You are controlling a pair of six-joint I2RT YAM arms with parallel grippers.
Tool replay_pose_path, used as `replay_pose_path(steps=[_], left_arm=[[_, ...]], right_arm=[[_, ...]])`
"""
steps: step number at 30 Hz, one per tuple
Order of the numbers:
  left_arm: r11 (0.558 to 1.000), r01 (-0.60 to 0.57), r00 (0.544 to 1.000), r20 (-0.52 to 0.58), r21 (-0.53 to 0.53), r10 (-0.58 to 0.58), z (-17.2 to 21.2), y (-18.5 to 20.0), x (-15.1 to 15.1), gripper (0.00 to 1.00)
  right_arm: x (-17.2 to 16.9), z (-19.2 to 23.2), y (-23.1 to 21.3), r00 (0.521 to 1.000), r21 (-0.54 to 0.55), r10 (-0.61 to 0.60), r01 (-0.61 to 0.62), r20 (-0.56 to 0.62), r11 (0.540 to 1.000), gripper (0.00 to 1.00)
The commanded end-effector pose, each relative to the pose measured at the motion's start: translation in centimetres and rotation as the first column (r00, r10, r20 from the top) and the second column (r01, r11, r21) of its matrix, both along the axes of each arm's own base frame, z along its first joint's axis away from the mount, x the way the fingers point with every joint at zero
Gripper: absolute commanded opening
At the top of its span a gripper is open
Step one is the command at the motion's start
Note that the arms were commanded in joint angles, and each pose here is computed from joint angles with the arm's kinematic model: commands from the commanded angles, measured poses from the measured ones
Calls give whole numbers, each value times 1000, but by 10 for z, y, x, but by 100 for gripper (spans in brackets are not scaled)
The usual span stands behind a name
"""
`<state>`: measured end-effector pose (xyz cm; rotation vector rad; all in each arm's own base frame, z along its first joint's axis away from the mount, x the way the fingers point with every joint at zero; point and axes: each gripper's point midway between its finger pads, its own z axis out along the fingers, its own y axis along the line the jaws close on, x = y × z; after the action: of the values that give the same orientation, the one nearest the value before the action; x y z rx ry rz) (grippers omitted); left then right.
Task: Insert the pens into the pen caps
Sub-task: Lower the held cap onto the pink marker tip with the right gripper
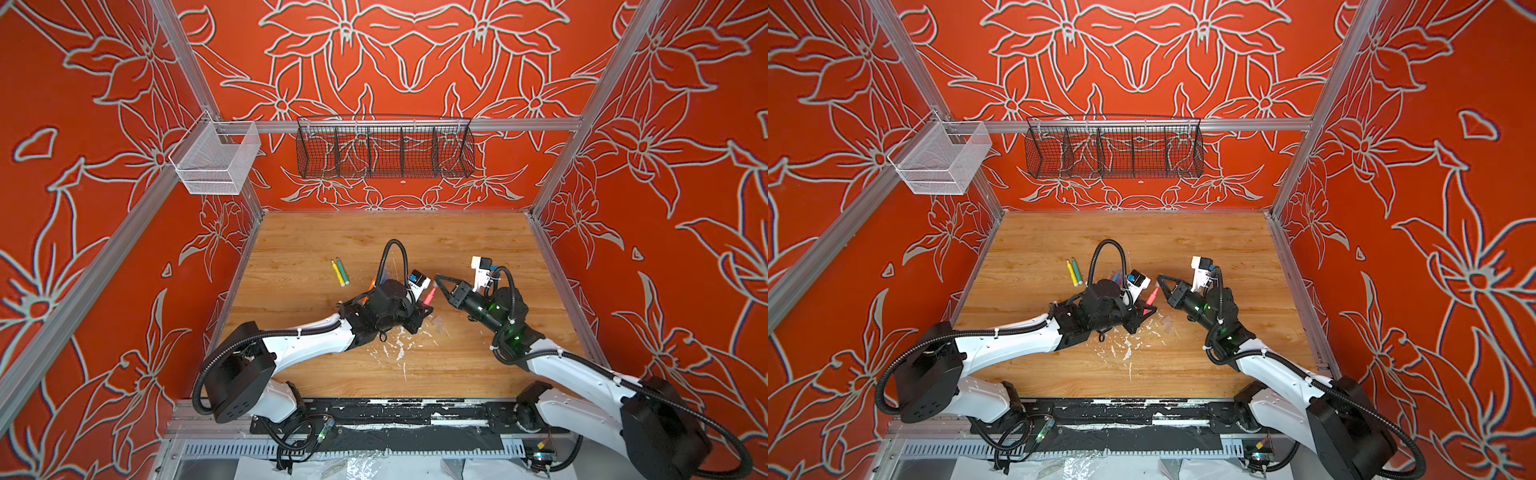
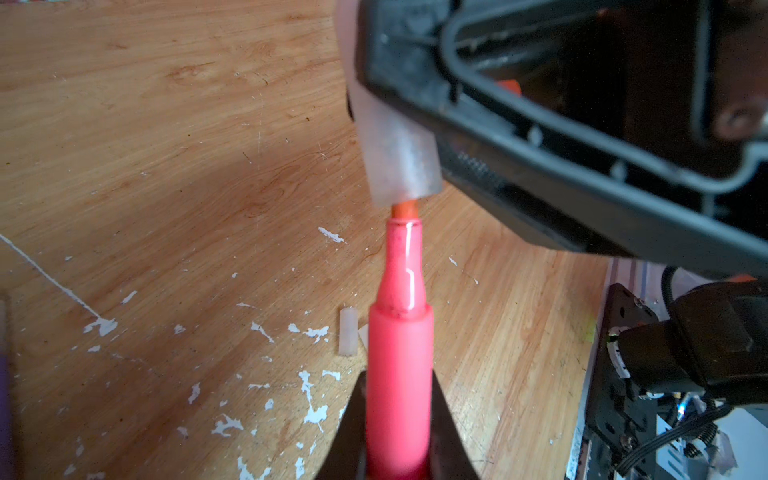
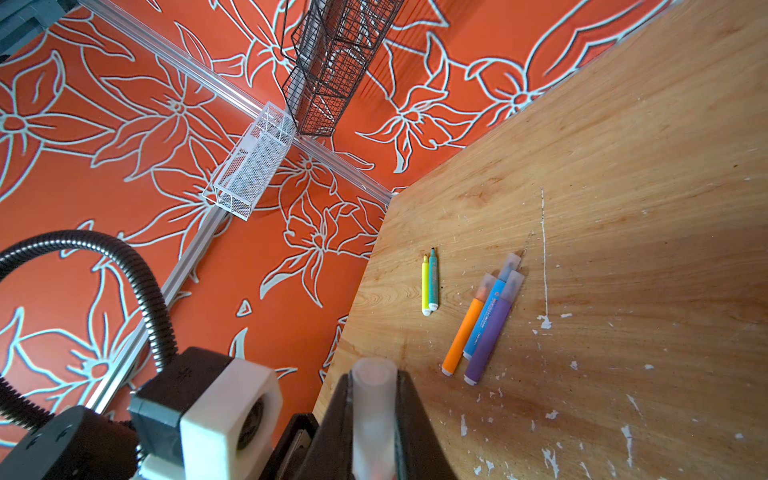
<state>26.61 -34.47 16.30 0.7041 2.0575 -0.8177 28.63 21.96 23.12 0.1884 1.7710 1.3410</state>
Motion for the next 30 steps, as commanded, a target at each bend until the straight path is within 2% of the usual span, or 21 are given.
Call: replay_pose_path(steps=[1,14,20,24,30], left_arm=[[1000,-16,999,44,-20,17,19,0,5,0],[997,-47,996,66,-53,51,34,9,4,0],[995,-40,999,25,-97,43,40,7,4,0],[987,14,999,-40,-162,-20,50,4,1,0],[957,56,993,-86,-284,-84,69,6,-6,0]], right_arm=[[-4,4,8,999,20,30,-30,12,999,0],[-9,-8,27,996,-33,82,-81,23,996,0],[-18,-7,35,987,-32,148,-146,70,989,0],[-30,8,42,967,7,215,-217,136,976,0],[-43,19,32,960,68,190,-207,205,976,0]])
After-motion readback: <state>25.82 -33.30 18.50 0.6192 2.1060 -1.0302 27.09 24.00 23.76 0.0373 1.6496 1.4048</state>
